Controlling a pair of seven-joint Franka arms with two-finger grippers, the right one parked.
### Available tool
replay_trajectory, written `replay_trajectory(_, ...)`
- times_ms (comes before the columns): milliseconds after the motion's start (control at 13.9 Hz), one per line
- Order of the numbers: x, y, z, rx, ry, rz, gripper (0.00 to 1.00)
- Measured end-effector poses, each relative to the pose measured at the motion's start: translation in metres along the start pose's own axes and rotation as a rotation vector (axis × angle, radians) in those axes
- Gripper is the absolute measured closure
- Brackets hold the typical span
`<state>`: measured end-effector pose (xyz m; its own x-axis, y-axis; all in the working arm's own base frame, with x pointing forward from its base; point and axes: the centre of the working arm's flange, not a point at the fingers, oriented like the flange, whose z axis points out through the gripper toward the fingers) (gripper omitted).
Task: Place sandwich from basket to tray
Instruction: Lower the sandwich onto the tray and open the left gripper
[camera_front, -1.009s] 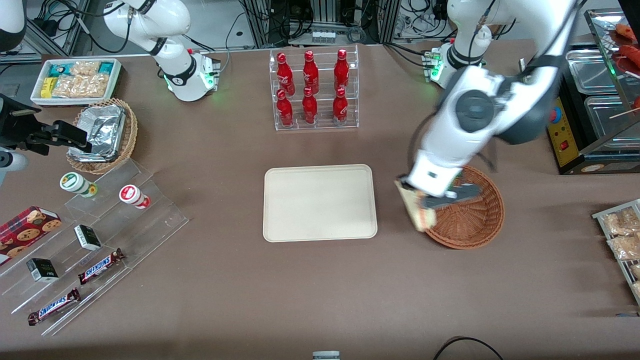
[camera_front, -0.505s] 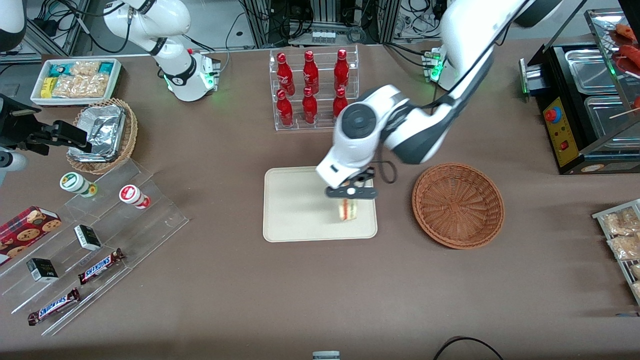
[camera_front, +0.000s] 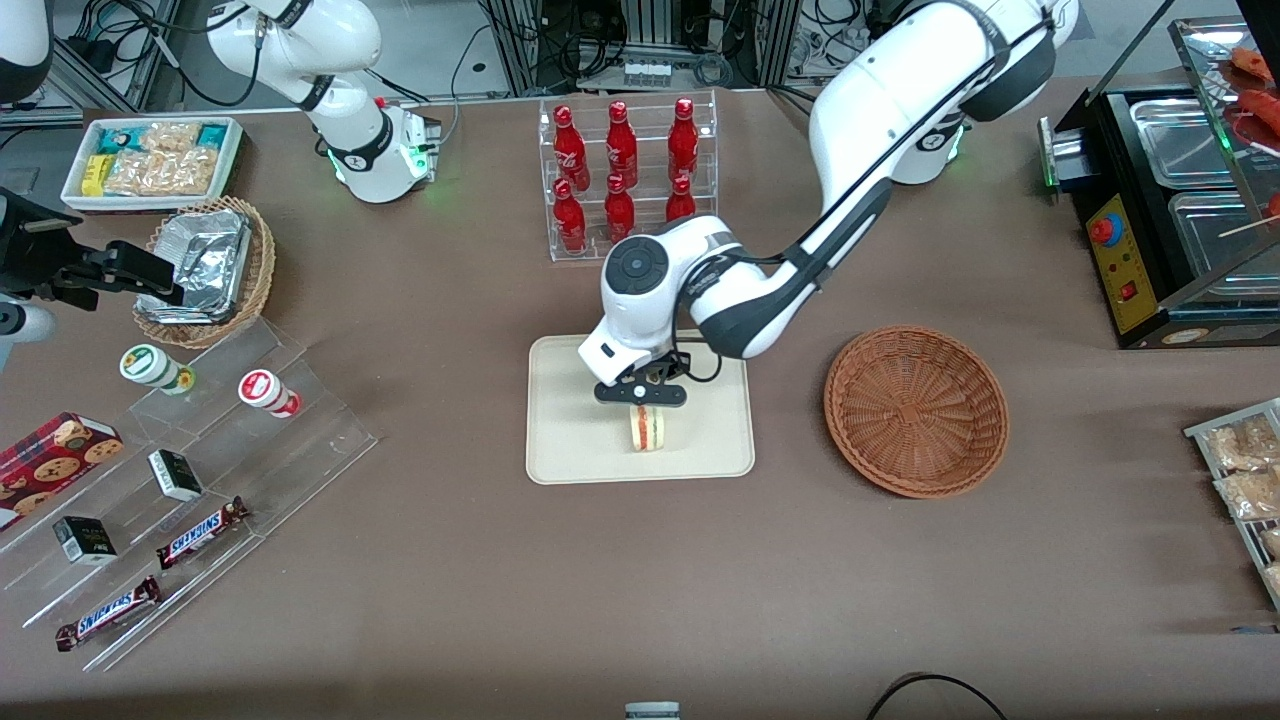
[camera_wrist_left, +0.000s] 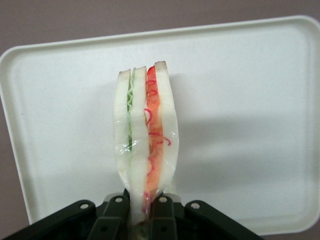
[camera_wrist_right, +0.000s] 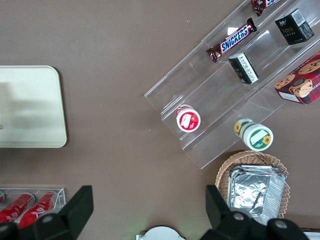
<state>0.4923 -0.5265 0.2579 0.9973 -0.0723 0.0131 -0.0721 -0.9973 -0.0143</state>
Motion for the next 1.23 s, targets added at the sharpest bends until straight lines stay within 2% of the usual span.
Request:
replay_trajectory(505,-0.01,0.014,0.023,-0.01,0.004,0.013,0.82)
replay_trajectory(577,-0.01,0.015,0.023,-0.011,0.005,0.011,0.76)
replay_trajectory(793,-0.005,0.015,0.016,-0.02,0.016,-0.025,0.45)
replay_trajectory(1081,0.02,0.001,-0.033,-0.039,0.078,-0.082,0.04)
replay_trajectory(1153,0.028,-0.009,-0.057,-0.029,0.1,-0.103,0.0)
replay_trajectory(1225,0.036,-0.022,-0.085,-0.018,0.125,-0.13,0.0)
